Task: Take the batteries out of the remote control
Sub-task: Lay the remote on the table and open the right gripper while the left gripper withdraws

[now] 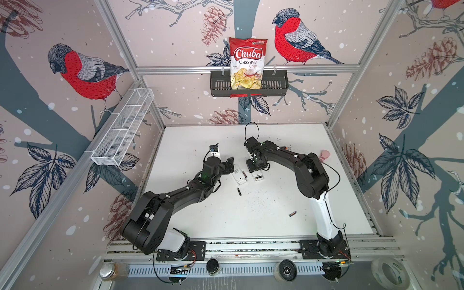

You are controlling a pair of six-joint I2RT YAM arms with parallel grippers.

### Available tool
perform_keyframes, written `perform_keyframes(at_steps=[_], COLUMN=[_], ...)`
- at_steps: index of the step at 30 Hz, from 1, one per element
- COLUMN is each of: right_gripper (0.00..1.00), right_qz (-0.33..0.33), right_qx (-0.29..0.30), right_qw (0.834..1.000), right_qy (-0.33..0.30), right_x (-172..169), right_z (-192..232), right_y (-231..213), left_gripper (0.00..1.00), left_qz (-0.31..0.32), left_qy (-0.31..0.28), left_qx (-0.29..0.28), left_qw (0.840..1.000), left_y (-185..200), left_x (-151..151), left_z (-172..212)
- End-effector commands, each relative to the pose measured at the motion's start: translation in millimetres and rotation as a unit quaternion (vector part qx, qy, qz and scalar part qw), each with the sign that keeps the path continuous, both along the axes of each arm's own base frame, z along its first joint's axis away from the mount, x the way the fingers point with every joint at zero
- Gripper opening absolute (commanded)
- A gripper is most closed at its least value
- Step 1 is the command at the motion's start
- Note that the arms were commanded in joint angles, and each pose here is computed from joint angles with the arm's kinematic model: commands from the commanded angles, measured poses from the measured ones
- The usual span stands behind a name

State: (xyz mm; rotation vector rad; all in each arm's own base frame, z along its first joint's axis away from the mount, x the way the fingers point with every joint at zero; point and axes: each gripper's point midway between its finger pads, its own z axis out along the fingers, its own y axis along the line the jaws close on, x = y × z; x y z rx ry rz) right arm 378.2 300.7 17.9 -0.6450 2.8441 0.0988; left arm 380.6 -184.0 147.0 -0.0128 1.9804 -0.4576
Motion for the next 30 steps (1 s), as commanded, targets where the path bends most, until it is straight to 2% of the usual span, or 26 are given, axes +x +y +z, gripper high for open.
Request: perform_keyframes(at_steps=[1,3,13,16,20,23,26,30], right_gripper=[0.43,0.45,0.82,0.86,0.88,0.8,0.73,0.66], right_qz=[0.0,0.002,0.023,0.027,0.015,-0.023,-0.081,-0.158], right_qx=[-0.011,-0.007,0.054,0.069,0.095,0.131,0.167,0.181], right_qw=[1.0,1.0,0.998,0.997,0.994,0.988,0.979,0.967], right_qy=[0.026,0.027,0.0,-0.016,-0.045,-0.072,-0.084,-0.079], right_x=[-11.3,-12.0,-8.5,-6.5,1.4,19.6,44.8,73.0], right_z=[-5.9,-5.3,14.9,28.5,54.9,84.5,100.9,91.9], right_y=[-8.5,-7.0,13.3,17.5,12.9,-7.7,-46.9,-106.8], left_gripper=[0.87,0.87,0.89,0.9,0.91,0.92,0.92,0.92], left_qz=[0.001,0.0,-0.002,0.001,0.001,-0.004,-0.01,-0.017], left_qy=[-0.015,-0.016,-0.019,-0.022,-0.028,-0.029,-0.028,-0.032], left_qx=[-0.013,-0.013,-0.01,-0.011,-0.015,-0.017,-0.02,-0.02], left_qw=[1.0,1.0,1.0,1.0,0.999,0.999,0.999,0.999], left_y=[-1.3,-2.1,-1.3,1.3,2.1,0.1,-2.3,-4.7], left_x=[2.8,3.9,1.9,-0.3,-2.0,-1.8,-2.7,-2.0], left_z=[9.4,10.2,19.7,23.6,27.6,28.9,27.8,29.5])
